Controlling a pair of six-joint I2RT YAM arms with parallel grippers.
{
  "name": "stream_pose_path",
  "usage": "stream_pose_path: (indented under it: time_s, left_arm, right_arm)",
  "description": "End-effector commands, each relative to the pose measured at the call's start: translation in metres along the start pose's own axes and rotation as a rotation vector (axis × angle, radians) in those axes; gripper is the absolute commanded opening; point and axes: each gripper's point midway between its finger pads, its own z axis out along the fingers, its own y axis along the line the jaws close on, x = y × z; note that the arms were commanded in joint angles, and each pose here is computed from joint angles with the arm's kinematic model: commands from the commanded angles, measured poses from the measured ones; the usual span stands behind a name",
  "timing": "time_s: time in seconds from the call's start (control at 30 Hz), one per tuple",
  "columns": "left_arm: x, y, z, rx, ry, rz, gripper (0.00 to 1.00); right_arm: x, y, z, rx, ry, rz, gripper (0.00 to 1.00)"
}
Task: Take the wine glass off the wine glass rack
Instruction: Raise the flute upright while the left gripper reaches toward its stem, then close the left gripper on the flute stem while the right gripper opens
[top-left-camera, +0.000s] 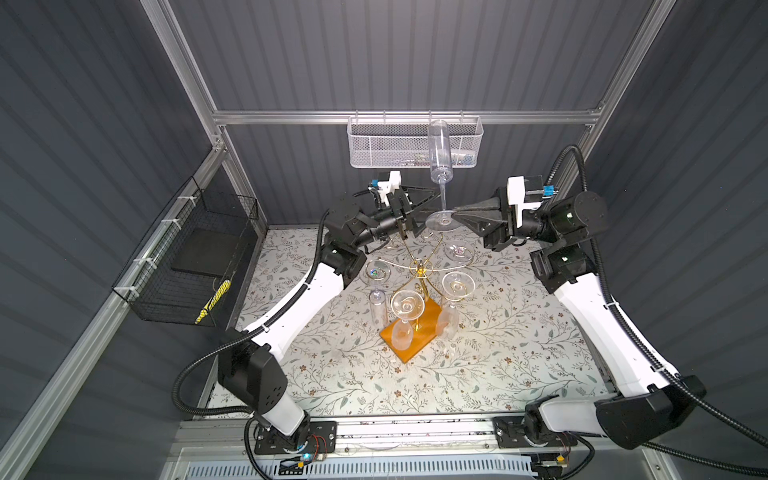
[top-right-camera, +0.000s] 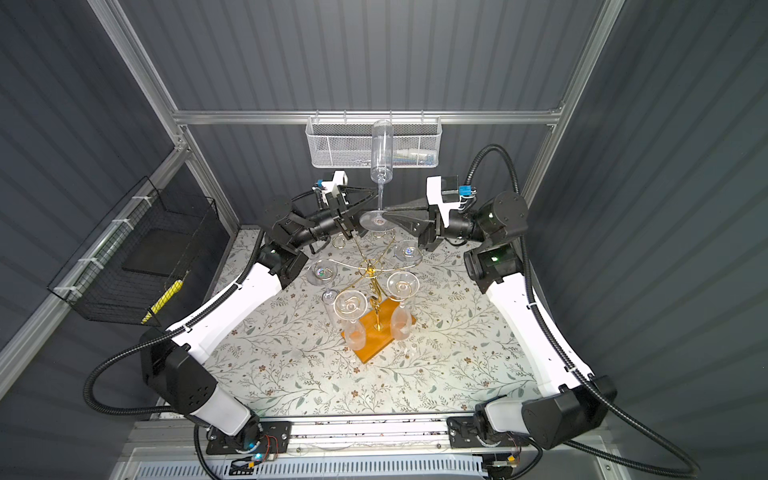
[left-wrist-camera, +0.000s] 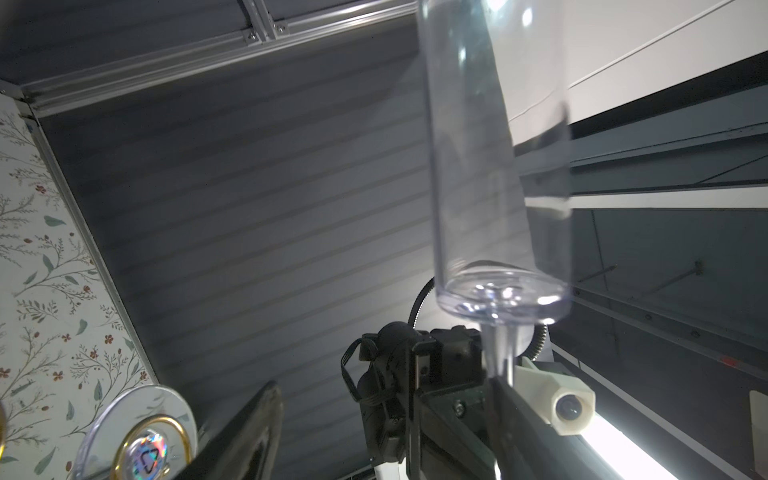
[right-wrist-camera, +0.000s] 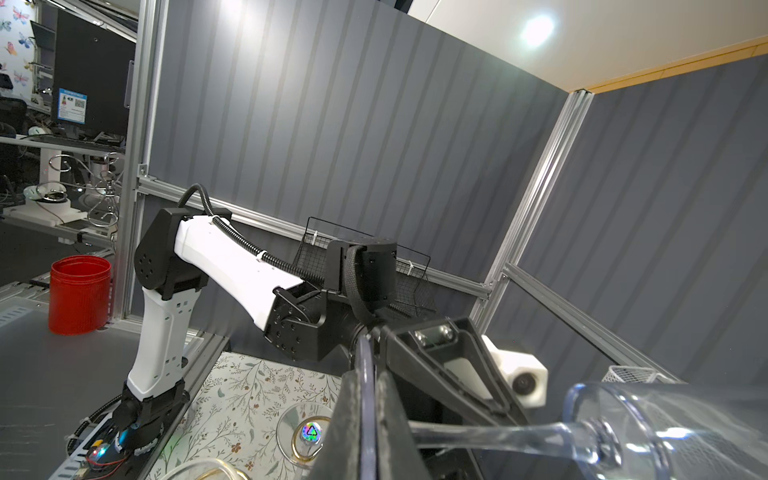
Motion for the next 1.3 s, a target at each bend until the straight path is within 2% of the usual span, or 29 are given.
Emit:
stream_pose_path:
  time_s: [0.0,0.13,0.3,0.47,0.77,1.0,1.17,1.27]
  left_arm:
    - [0.013,-0.044,0.002,0.106,0.060,0.070,0.72]
    - [0.018,-0.049,0.003,0.126,0.075,0.082,0.67]
    - [0.020,-0.047,-0.001,0.124,0.066,0.075,0.65]
    - [0.022,-0.040,-0.006,0.105,0.047,0.063,0.73]
    - [0.028,-0.047,-0.015,0.111,0.037,0.099,0.76]
    - [0.034,-0.066,-0.015,0.178,0.077,0.135,0.76]
    - [0.039,-0.065,-0.006,0.190,0.120,0.120,0.75]
    - [0.047,-0.064,0.001,0.201,0.155,0.119,0.70]
  right_arm:
    - [-0.012,0.013,0.000,-0.030,-0.016,-0.102,0.00]
    - [-0.009,0.014,0.000,-0.026,-0.006,-0.097,0.00]
    - [-0.010,0.011,0.000,-0.005,-0.008,-0.114,0.00]
    - [-0.016,0.008,-0.001,0.020,-0.012,-0.140,0.00]
    - [-0.023,0.011,-0.006,0.044,-0.004,-0.149,0.00]
    - [-0.017,0.018,-0.007,0.018,0.005,-0.114,0.00]
    - [-0.010,0.023,-0.002,-0.007,0.009,-0.098,0.00]
    - [-0.007,0.025,0.002,-0.020,0.011,-0.093,0.00]
